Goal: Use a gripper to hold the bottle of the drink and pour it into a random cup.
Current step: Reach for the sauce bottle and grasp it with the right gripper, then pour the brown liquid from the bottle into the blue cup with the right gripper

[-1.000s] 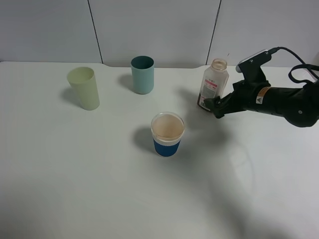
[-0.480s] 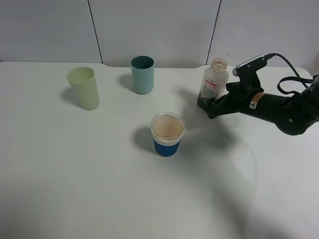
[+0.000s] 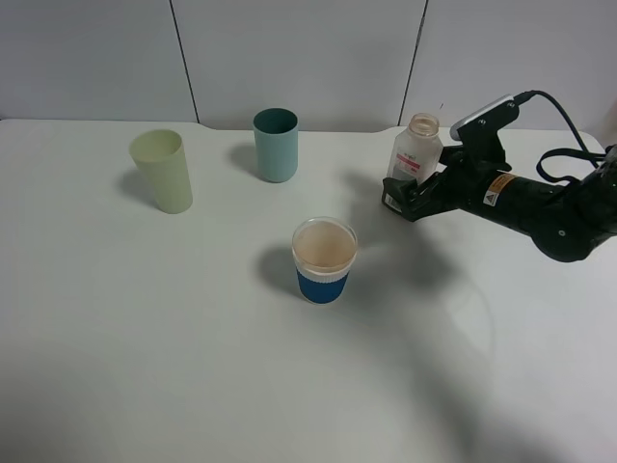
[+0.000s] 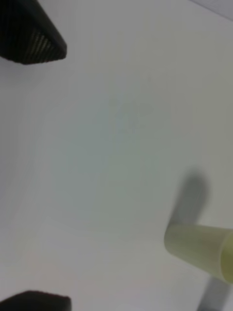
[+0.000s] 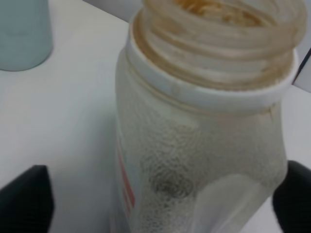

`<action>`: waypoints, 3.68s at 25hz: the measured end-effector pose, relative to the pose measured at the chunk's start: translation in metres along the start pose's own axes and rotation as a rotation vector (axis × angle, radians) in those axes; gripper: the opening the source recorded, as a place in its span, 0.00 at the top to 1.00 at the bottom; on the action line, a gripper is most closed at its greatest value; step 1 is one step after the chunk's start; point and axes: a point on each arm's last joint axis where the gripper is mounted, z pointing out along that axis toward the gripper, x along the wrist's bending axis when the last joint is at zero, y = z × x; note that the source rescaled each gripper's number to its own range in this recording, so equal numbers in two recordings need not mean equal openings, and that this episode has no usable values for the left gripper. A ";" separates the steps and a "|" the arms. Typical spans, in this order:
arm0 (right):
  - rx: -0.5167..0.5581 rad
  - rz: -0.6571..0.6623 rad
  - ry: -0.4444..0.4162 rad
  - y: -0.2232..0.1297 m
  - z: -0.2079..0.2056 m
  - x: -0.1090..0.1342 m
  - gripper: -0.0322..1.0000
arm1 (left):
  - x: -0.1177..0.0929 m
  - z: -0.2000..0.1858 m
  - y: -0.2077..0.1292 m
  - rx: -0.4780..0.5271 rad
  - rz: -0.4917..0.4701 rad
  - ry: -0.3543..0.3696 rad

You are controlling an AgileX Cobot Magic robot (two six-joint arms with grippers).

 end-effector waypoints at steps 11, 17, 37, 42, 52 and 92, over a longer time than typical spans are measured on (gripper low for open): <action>0.001 0.013 -0.019 0.000 0.000 -0.002 0.97 | 0.000 0.000 0.000 0.000 0.000 0.000; 0.001 0.013 -0.019 0.000 0.000 -0.002 0.97 | 0.000 0.000 0.000 0.000 0.000 0.000; 0.008 -0.066 0.034 0.032 -0.016 -0.002 0.97 | 0.000 0.000 0.000 0.000 0.000 0.000; 0.018 -0.155 0.062 0.049 -0.028 -0.002 0.97 | 0.000 0.000 0.000 0.000 0.000 0.000; -0.098 -0.329 0.087 0.087 -0.051 0.001 0.97 | 0.000 0.000 0.000 0.000 0.000 0.000; 0.093 -1.070 0.271 0.122 -0.039 0.074 0.97 | 0.000 0.000 0.000 0.000 0.000 0.000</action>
